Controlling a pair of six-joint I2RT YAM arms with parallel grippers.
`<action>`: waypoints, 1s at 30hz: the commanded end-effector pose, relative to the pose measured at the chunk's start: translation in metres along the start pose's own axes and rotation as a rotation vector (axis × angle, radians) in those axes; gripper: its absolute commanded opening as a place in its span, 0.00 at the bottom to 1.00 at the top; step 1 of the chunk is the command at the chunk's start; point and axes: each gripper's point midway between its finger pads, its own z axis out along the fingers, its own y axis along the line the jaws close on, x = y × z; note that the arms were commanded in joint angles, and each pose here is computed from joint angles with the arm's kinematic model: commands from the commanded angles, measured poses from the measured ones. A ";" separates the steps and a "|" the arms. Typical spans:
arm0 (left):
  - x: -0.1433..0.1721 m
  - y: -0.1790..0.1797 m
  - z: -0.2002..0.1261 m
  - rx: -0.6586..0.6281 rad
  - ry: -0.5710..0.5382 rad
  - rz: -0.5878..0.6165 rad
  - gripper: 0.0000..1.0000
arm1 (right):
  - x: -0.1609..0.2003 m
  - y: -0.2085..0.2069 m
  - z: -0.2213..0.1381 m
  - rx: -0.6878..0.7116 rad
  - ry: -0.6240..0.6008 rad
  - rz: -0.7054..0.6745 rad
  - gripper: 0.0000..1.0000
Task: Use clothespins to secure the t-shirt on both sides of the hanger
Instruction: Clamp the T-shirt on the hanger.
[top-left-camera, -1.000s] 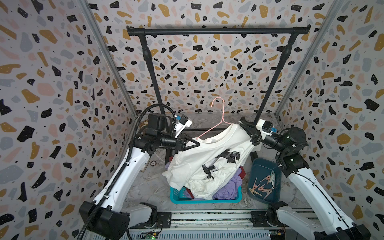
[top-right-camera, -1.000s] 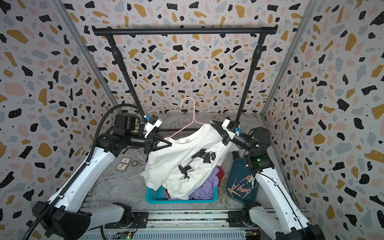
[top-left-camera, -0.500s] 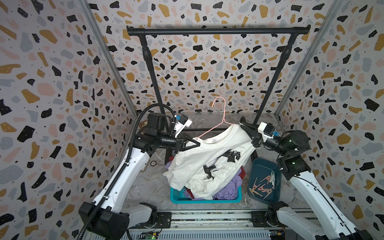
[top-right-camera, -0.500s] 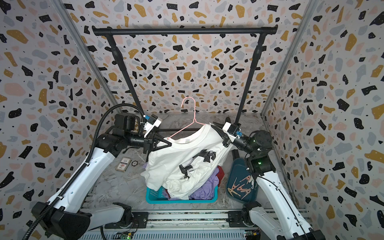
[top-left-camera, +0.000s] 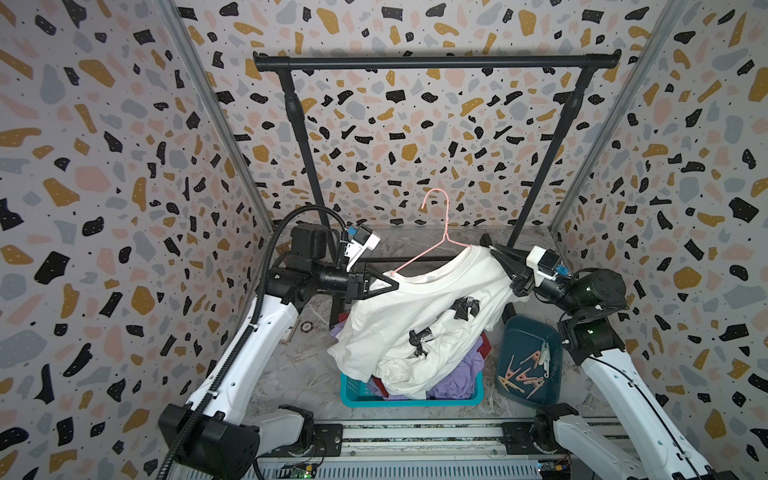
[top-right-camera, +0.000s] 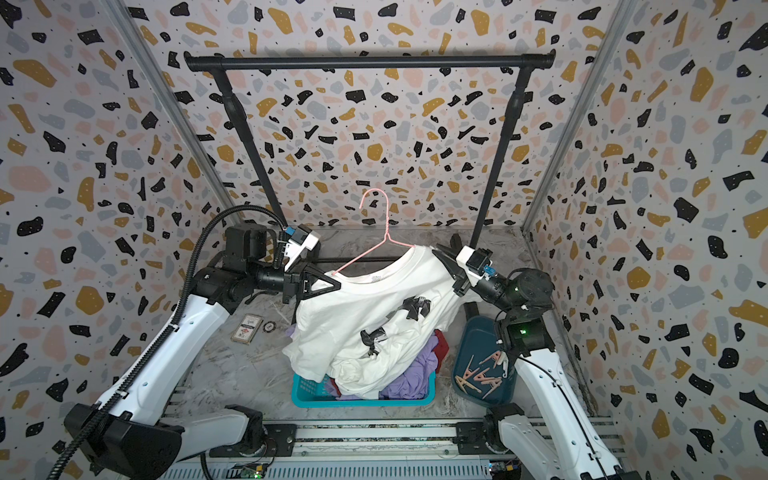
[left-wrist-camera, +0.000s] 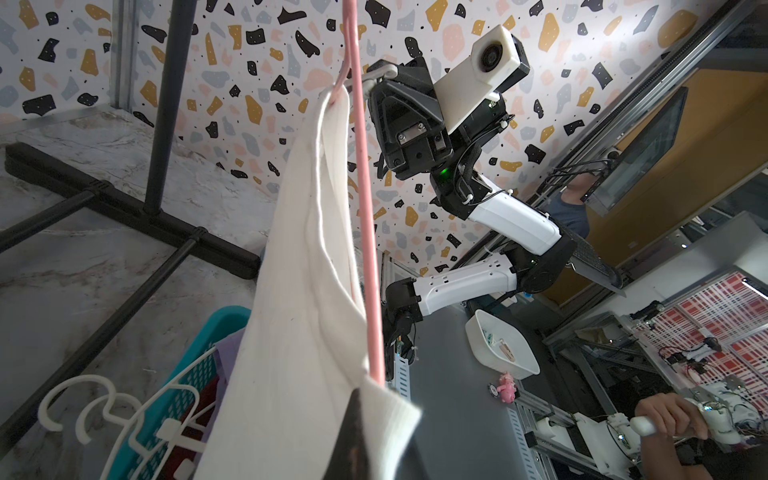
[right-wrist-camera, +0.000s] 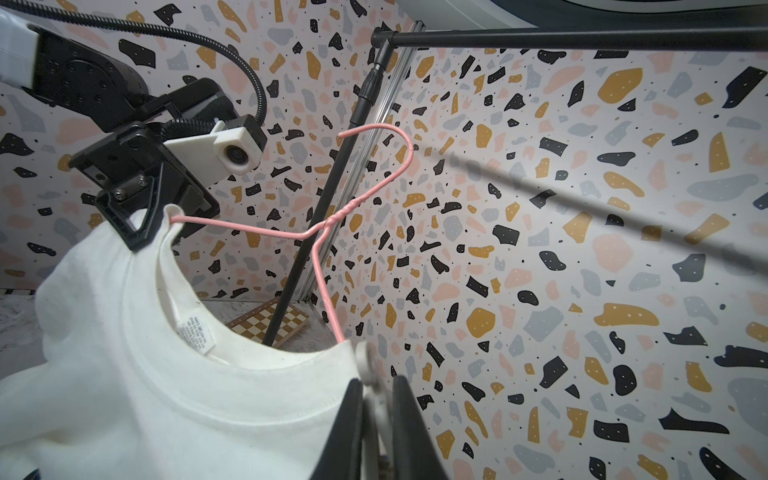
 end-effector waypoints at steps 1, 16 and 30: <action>-0.019 -0.032 -0.007 0.096 -0.041 0.193 0.00 | 0.008 -0.001 -0.003 0.022 0.018 0.042 0.24; -0.019 -0.019 -0.005 0.036 -0.039 0.176 0.00 | 0.006 -0.011 -0.003 0.078 0.040 0.053 0.70; -0.019 0.001 -0.009 -0.162 -0.040 0.209 0.00 | 0.018 0.007 0.000 0.114 0.205 0.303 0.87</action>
